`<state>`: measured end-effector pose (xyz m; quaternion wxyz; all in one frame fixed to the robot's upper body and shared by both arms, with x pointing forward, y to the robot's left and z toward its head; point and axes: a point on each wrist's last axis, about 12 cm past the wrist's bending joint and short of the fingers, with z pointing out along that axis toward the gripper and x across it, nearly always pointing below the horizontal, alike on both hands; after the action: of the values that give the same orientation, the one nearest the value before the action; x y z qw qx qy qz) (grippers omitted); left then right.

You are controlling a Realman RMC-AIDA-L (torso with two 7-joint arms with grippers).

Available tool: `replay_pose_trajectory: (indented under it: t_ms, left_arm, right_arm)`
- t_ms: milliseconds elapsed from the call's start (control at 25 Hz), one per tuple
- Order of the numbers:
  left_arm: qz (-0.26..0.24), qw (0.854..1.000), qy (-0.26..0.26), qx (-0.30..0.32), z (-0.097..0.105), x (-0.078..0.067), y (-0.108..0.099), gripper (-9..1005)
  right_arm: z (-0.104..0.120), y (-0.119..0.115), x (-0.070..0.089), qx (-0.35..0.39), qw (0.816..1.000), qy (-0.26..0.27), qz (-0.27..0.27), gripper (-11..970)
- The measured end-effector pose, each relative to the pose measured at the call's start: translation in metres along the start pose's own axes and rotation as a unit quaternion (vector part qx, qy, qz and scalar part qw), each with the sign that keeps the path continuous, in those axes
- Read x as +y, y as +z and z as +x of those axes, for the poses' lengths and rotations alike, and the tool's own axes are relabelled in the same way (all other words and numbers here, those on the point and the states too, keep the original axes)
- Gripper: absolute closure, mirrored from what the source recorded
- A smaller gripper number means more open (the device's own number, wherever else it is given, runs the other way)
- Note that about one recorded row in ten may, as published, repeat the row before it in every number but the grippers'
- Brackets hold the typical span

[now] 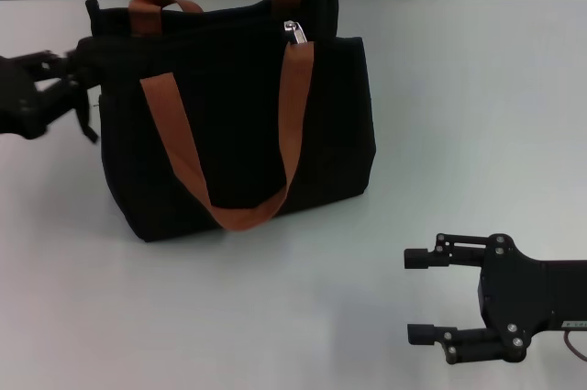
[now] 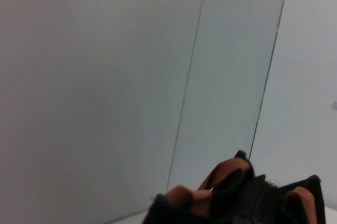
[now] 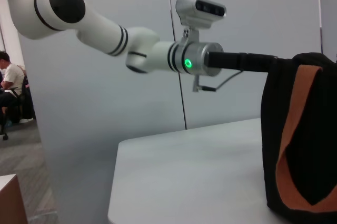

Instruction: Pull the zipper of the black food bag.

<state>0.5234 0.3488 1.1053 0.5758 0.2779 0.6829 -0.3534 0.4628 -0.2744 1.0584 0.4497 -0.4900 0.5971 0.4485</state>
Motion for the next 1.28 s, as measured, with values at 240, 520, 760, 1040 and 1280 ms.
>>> replay_pose_trajectory:
  t_ms: [240, 520, 760, 1040, 1280]
  left_arm:
    - [0.001, 0.999, -0.031, 0.038, -0.037, 0.02, -0.041, 745]
    - [0.118, 0.993, 0.01, -0.011, -0.041, -0.01, -0.029, 384]
    - [0.218, 0.973, 0.074, 0.002, -0.005, -0.046, 0.01, 178]
    - [0.247, 0.965, 0.072, 0.055, 0.045, -0.072, 0.028, 158]
    - [0.242, 0.965, 0.071, 0.076, 0.063, -0.08, 0.023, 159]
  right_arm:
    - [0.002, 0.001, -0.003, 0.008, 1.0, 0.001, 0.012, 209]
    - [0.003, 0.002, -0.006, 0.011, 1.0, 0.001, 0.023, 209]
    - [0.001, 0.004, -0.008, 0.011, 1.0, -0.003, 0.021, 210]
    - [0.003, 0.01, -0.007, 0.008, 1.0, 0.004, 0.011, 211]
    - [0.004, 0.013, -0.009, 0.016, 1.0, 0.005, 0.01, 211]
